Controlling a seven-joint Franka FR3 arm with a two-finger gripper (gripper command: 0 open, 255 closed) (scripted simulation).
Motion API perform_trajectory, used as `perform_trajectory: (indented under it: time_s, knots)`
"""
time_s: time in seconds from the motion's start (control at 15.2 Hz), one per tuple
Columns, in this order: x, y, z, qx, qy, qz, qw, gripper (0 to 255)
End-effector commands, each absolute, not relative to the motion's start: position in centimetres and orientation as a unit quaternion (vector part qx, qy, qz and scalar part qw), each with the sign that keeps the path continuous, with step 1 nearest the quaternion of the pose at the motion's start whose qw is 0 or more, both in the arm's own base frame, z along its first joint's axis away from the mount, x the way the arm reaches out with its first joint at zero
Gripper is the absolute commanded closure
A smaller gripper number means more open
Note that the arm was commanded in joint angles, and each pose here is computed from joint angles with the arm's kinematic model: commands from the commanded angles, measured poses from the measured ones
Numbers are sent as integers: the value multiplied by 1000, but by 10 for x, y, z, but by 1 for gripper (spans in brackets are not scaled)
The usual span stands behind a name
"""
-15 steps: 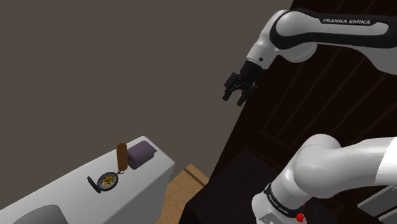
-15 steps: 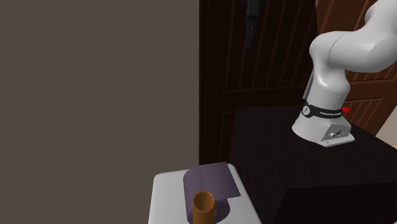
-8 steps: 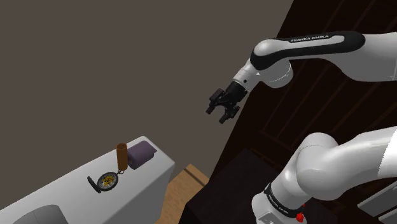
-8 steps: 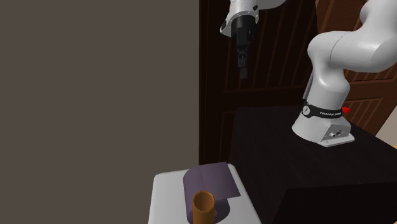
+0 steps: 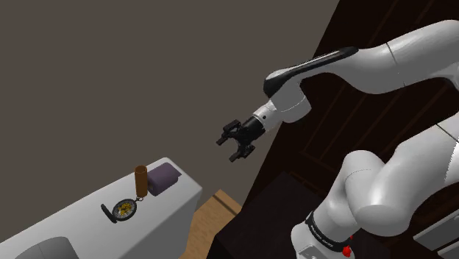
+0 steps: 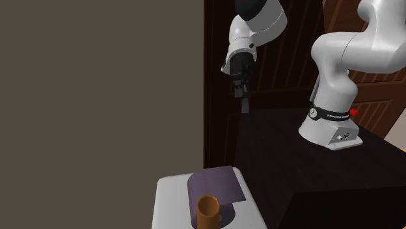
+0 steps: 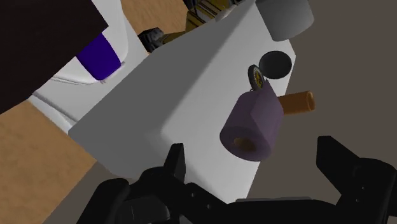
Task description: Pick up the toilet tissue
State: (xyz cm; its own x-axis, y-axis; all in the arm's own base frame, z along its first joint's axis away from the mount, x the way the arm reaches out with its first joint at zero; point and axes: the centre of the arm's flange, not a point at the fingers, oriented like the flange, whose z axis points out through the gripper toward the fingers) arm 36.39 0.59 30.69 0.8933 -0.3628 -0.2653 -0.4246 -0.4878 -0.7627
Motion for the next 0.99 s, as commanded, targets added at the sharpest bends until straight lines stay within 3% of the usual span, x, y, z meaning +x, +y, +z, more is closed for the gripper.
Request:
perform_trajectory:
  time_s: [0.0, 0.66, 0.92]
  knots:
    - [370, 21, 282, -839, 240, 33, 487, 0]
    - [406, 117, 186, -714, 276, 47, 642, 0]
    - [409, 123, 166, -706, 277, 47, 650, 0]
